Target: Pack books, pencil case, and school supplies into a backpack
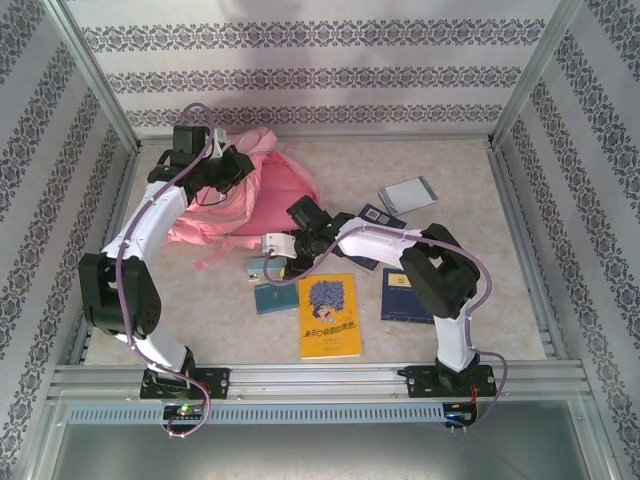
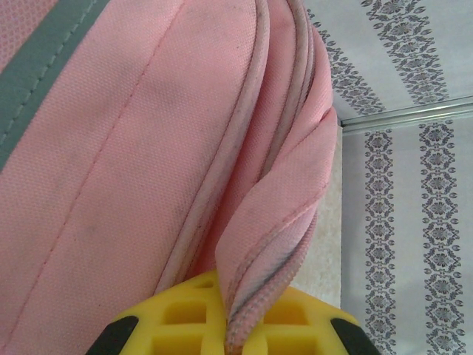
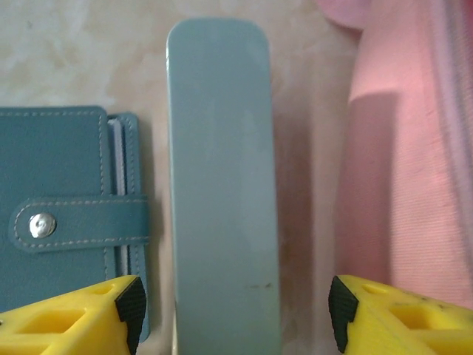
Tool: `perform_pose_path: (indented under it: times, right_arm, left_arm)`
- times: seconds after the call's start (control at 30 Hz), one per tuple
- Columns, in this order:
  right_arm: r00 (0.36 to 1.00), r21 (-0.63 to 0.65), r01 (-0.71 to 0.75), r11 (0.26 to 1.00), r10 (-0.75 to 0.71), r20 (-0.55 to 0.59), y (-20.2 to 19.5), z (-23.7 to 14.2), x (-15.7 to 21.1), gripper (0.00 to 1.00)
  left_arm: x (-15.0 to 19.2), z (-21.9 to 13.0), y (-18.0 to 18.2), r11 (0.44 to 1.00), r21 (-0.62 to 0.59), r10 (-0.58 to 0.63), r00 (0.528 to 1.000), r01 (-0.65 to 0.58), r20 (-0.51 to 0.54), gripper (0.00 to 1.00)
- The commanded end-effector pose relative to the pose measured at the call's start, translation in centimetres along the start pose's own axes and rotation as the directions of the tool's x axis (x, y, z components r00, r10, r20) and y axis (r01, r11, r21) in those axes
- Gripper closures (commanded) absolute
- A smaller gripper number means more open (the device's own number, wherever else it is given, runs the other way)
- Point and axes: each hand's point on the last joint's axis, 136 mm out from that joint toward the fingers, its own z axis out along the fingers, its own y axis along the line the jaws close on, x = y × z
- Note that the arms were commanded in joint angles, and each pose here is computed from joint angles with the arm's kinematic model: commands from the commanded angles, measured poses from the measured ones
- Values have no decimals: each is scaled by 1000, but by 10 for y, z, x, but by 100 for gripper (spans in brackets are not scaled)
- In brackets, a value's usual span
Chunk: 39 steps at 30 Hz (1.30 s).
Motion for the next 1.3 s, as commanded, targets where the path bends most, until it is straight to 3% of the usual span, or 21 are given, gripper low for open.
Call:
perform_pose_path:
  times: [0.0,0.23,0.83,1.03,1.27]
  right_arm:
    - [999,-51,-19,998,17,-50,7,8,14,33]
    - [997,-61,-41,997,36,-74,3,17,18,41]
    - [999,40,-33,999,33,3,-16,1,-5,84]
    - [997,144,-40,989,30,70,-27,-28,-24,95]
    - [958,285,-161,945,81,274,-19,-94,-48,100]
  left_arm:
    - [-14,-5,1,1000,6,-3,999,3,47,100]
    - [-13,-2,4,1000,5,-3,999,3,42,100]
    - [-12,-2,7,1000,-8,19,999,-19,40,100]
    - [-14,-6,0,997,0,77,996,-77,42,100]
    - [-16,-22,-20,971,4,237,971,-238,40,100]
